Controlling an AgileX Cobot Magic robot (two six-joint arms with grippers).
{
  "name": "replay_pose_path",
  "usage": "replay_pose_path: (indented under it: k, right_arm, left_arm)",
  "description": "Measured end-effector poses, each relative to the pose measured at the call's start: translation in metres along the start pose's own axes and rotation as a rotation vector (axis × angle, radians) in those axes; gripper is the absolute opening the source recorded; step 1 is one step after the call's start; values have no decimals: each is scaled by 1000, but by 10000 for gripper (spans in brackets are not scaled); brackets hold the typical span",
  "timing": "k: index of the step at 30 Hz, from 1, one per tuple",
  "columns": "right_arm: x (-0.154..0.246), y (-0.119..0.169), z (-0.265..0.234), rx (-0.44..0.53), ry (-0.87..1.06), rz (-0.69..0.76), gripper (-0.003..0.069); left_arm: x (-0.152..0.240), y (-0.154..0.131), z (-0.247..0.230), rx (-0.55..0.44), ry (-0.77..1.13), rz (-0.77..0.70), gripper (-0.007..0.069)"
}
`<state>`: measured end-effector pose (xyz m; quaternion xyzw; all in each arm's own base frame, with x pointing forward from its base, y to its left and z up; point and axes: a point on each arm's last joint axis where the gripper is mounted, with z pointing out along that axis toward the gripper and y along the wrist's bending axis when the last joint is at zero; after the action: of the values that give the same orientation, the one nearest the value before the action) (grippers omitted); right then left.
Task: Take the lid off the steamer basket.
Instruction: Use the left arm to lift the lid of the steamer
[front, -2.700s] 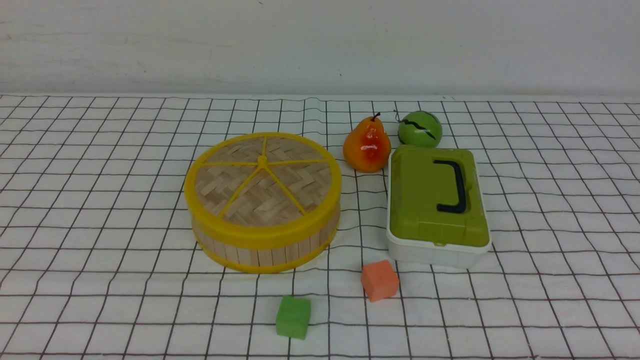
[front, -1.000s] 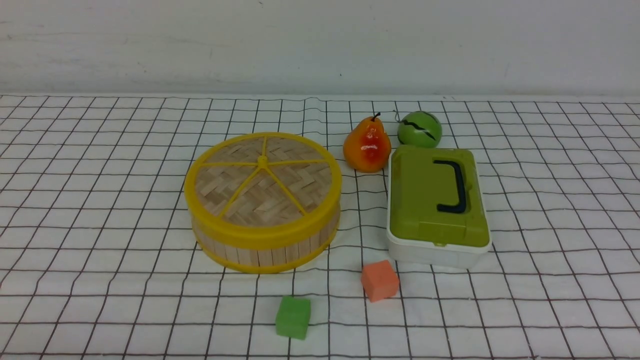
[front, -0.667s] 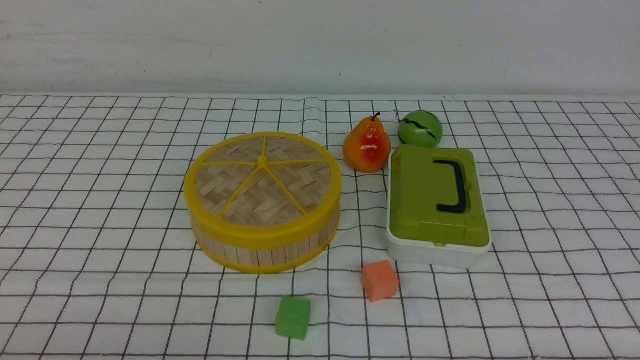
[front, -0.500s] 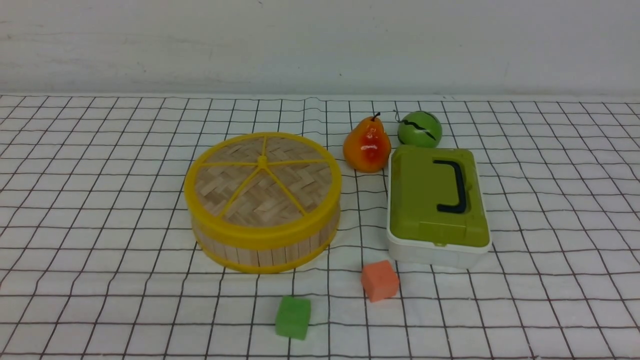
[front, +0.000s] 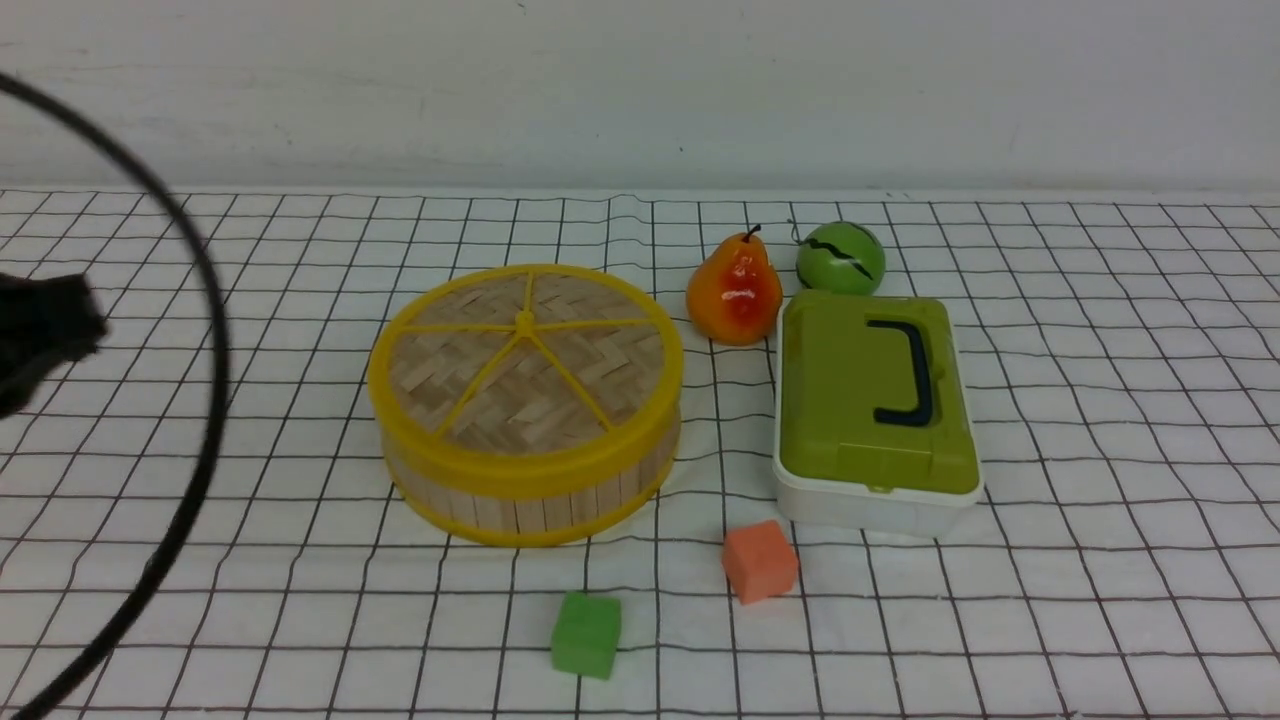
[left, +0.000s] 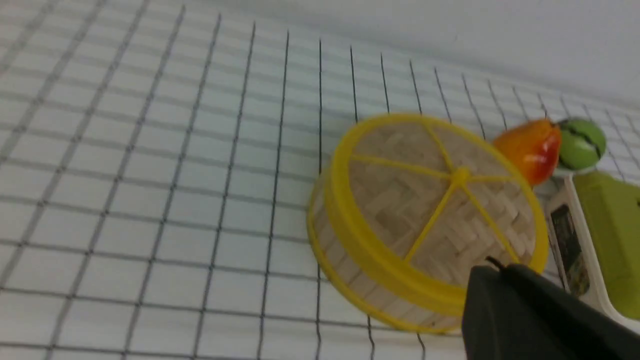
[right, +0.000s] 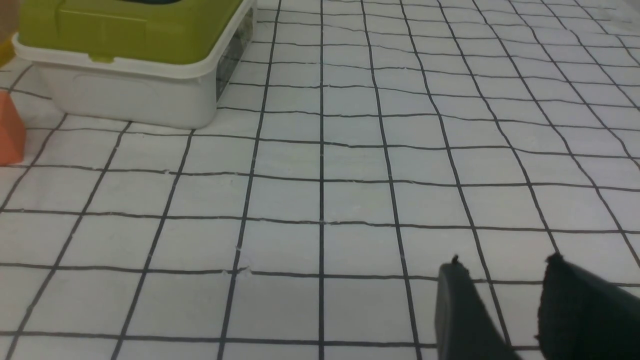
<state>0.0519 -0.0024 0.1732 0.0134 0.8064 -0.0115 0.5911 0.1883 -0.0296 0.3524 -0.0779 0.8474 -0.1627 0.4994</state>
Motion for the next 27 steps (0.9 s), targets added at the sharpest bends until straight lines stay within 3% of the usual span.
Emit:
replay_pose_path:
  k: [3, 9, 20, 22, 23, 24, 27]
  right_arm:
    - [0, 0, 0, 0, 0, 0, 239]
    - [0, 0, 0, 0, 0, 0, 239]
    - [0, 0, 0, 0, 0, 0, 239]
    - [0, 0, 0, 0, 0, 0, 239]
    - [0, 0, 0, 0, 0, 0, 239]
    - [0, 0, 0, 0, 0, 0, 239]
    - [0, 0, 0, 0, 0, 0, 239]
  left_arm:
    - [-6, -18, 39, 79, 156, 26, -13]
    - [-22, -58, 98, 197, 295, 120, -13]
    - [-35, -95, 187, 65, 387, 396, 5]
    - [-34, -99, 197, 50, 385, 420, 30]
    - [-30, -103, 211, 33, 395, 428, 97]
    - [-29, -103, 213, 31, 396, 428, 97]
    - [-20, -102, 235, 8, 422, 418, 275]
